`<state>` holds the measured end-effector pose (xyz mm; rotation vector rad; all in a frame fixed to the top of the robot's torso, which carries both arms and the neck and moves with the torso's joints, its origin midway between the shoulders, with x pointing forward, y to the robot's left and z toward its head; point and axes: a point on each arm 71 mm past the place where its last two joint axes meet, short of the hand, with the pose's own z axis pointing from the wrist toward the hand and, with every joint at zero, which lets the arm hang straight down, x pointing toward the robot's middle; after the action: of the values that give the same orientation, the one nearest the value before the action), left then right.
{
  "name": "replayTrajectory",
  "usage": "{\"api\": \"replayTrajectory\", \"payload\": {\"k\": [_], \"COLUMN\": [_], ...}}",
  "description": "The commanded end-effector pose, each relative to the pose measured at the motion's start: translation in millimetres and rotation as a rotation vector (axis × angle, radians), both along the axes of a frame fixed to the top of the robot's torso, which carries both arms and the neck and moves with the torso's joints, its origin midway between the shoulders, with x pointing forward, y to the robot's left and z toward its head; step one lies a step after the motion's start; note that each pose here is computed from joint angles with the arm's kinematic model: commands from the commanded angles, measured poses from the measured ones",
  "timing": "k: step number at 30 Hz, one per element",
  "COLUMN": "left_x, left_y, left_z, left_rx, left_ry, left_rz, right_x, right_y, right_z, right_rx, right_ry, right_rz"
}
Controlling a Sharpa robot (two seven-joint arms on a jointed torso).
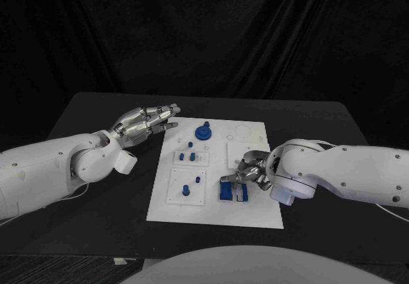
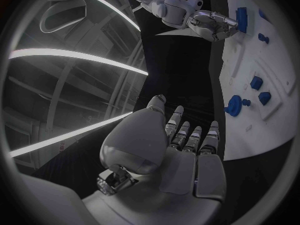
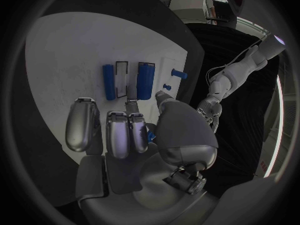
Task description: Assemble the parts on the task board
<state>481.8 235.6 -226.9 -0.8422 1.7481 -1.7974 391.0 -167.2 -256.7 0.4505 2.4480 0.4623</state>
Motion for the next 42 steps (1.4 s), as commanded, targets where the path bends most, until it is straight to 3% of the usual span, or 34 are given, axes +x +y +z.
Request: {"api": "replayTrajectory", "payload": {"k": [1,10,17,25,30,35,42], "left_x": [-0.7,-0.8,-0.9,-1.2,-1.0,-0.9,-1.1], "left_y": [-1.9,-2.3,-1.8,1.4,1.2,0.1,0.4], "left_z": [0.5,0.3,0.0,0.1,0.0,-0.1,-0.2], "left_rx": [-0.018,-0.017,-0.016,-0.013,-0.011,-0.012,-0.011], "left_ry": [0.003,0.005,0.009,0.007,0.008,0.009,0.009], "left_rz": [-0.011,-0.015,-0.017,-0.007,-0.006,-0.009,-0.008], "right_x": [-2.2,-2.8,-4.9,5.3,10.2,10.4,3.5], "right_y": [-0.7,-1.9,-8.0,-27.4,-40.0,-48.5,-56.1], "right_z": [-2.4,-2.1,2.9,36.6,47.3,43.5,26.7], "right_rx": [-0.018,-0.011,0.024,0.064,0.017,-0.037,-0.083], "right_ry": [0.022,0.019,-0.018,-0.118,-0.097,-0.043,0.029], "right_rz": [0.005,0.006,-0.026,-0.049,-0.029,-0.006,0.010]}}
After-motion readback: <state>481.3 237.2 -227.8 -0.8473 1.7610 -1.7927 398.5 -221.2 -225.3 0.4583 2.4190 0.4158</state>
